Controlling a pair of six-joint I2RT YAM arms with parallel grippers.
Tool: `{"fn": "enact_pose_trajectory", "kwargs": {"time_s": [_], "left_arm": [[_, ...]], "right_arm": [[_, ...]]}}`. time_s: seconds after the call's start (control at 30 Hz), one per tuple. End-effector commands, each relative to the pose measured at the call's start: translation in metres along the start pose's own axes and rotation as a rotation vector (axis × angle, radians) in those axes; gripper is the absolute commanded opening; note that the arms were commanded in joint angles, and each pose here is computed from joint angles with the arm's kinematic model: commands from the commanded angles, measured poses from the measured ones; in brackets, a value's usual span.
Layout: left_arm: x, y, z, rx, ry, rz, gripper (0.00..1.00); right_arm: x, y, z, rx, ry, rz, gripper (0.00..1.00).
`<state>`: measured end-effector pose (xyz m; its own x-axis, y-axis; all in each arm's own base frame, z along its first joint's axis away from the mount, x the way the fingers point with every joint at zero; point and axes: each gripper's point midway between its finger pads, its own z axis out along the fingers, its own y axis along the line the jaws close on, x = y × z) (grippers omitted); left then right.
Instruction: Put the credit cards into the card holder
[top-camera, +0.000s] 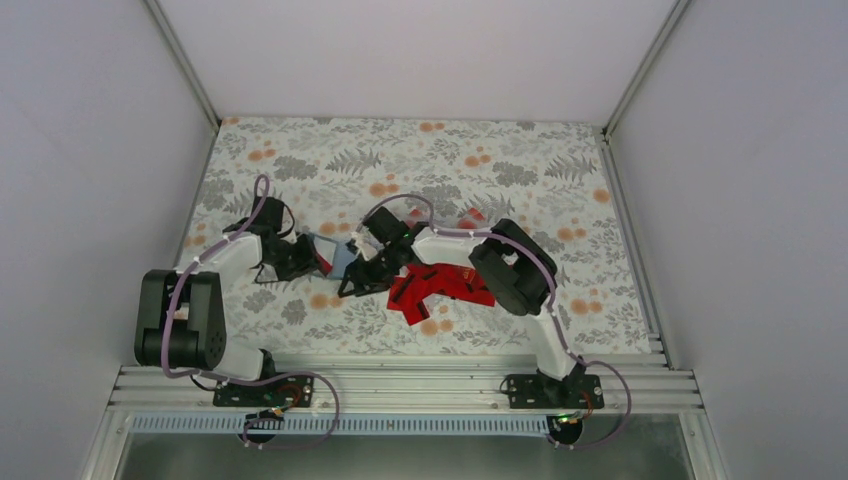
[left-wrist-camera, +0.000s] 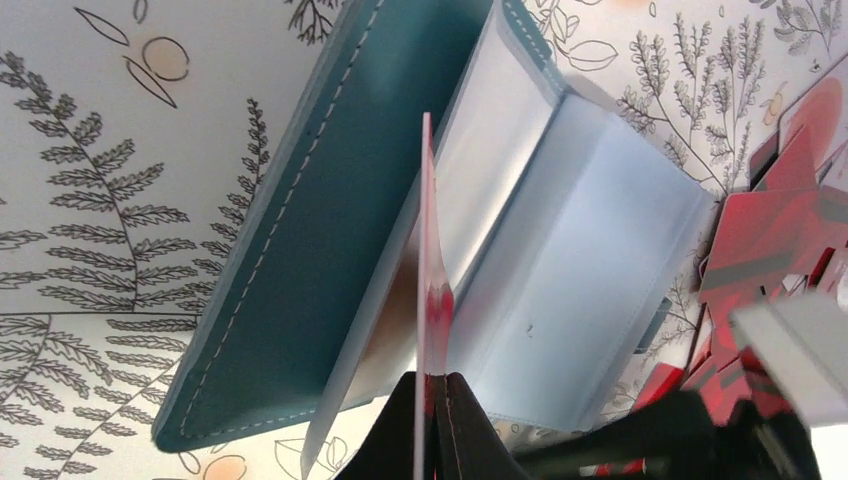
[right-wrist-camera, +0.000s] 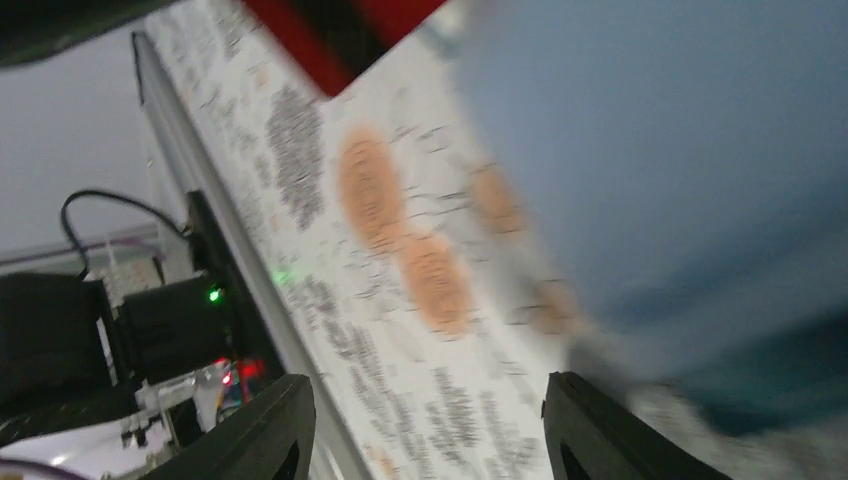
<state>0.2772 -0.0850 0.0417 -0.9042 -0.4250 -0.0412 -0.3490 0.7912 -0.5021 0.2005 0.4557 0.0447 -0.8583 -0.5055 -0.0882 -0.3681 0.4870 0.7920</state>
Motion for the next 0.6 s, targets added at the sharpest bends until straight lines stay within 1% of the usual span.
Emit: {"fn": "enact_pose_trajectory", "kwargs": {"time_s": [0.0, 0.2, 0.4, 0.47, 0.57], "left_arm": [[0.018, 0.005, 0.0, -0.001, 0.051, -0.031, 0.02], [0.018, -0.002, -0.002, 0.035, 0.049, -0.018, 0.02], [-0.005, -0.02, -0.015, 0.054, -0.017, 0.101, 0.02], [-0.009, -0.018, -0.014, 0.038, -0.022, 0.131, 0.02], [-0.007, -0.018, -0.009, 0.058, -0.015, 0.152, 0.02]], "right_arm": [[-0.028, -0.027, -0.022, 0.056, -0.123, 0.071, 0.58], [-0.051, -0.043, -0.032, 0.043, -0.154, 0.104, 0.58], [-0.064, -0.05, -0.039, 0.029, -0.169, 0.145, 0.57], [-0.066, -0.051, -0.037, 0.033, -0.162, 0.15, 0.57], [-0.067, -0.055, -0.034, 0.036, -0.15, 0.159, 0.57]]}}
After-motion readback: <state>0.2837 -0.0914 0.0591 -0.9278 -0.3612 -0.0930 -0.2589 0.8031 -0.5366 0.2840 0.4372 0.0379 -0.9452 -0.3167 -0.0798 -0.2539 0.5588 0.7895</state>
